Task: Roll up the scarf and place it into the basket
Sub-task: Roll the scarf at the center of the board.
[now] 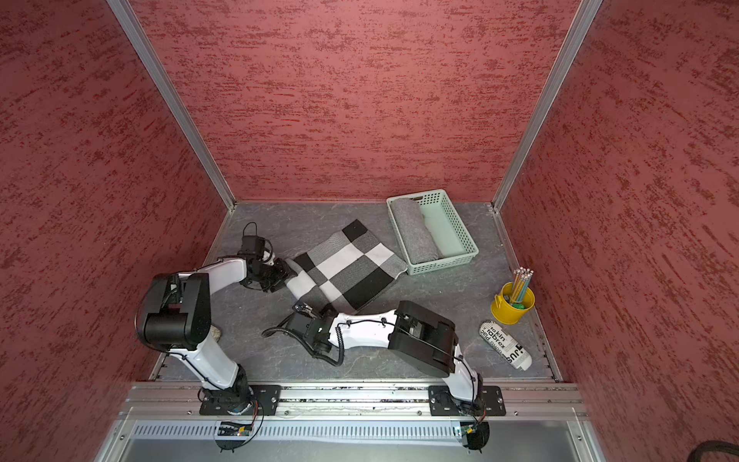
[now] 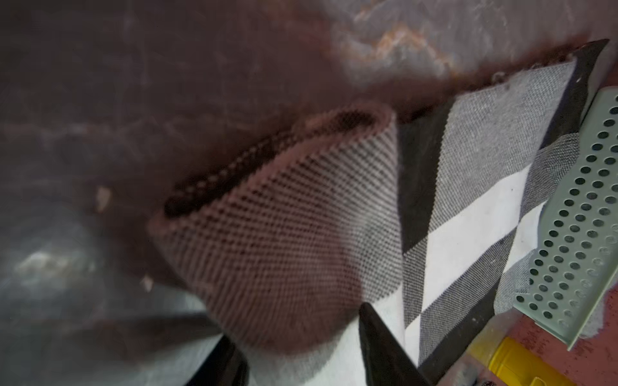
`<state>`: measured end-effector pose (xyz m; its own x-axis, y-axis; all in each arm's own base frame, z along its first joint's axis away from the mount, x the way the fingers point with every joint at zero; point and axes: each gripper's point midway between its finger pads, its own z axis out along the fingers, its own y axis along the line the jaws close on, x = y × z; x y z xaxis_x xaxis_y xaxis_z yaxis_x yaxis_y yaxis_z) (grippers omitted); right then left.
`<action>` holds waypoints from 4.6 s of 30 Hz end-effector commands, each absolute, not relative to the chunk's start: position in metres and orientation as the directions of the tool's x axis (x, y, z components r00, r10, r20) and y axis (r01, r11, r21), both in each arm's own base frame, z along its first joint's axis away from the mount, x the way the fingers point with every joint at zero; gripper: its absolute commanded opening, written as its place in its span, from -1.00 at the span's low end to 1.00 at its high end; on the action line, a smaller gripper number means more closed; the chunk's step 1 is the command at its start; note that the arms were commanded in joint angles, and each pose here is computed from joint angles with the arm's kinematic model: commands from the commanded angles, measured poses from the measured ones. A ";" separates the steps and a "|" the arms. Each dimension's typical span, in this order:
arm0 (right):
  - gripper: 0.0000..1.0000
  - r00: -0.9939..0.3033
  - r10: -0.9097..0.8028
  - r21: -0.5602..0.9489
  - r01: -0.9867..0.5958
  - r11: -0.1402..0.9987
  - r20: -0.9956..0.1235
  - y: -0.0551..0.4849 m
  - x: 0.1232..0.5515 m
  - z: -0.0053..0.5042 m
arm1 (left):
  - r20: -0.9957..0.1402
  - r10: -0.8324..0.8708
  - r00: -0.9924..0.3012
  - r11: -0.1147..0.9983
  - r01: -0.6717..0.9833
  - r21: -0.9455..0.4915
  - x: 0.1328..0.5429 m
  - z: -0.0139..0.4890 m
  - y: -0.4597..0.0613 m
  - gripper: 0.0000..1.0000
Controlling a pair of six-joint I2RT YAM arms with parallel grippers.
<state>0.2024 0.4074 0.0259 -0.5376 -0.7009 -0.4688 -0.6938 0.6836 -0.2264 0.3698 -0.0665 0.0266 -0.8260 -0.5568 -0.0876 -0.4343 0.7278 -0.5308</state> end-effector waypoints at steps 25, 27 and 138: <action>-1.00 -0.871 -0.322 0.681 -0.491 0.544 -0.371 0.410 0.199 0.076 | -0.163 -0.328 -0.930 0.944 -0.327 -0.037 0.419 0.063 -0.062 -0.87; -1.00 -0.894 -0.286 0.705 -0.449 0.548 -0.346 0.402 0.205 0.072 | -0.135 -0.316 -0.939 0.948 -0.319 -0.005 0.428 0.054 -0.066 -0.78; -0.47 -0.990 -0.117 0.824 -0.134 0.550 -0.083 0.371 0.216 0.038 | -0.329 -0.512 -0.793 0.790 -0.286 -0.542 0.352 0.056 -0.152 -0.37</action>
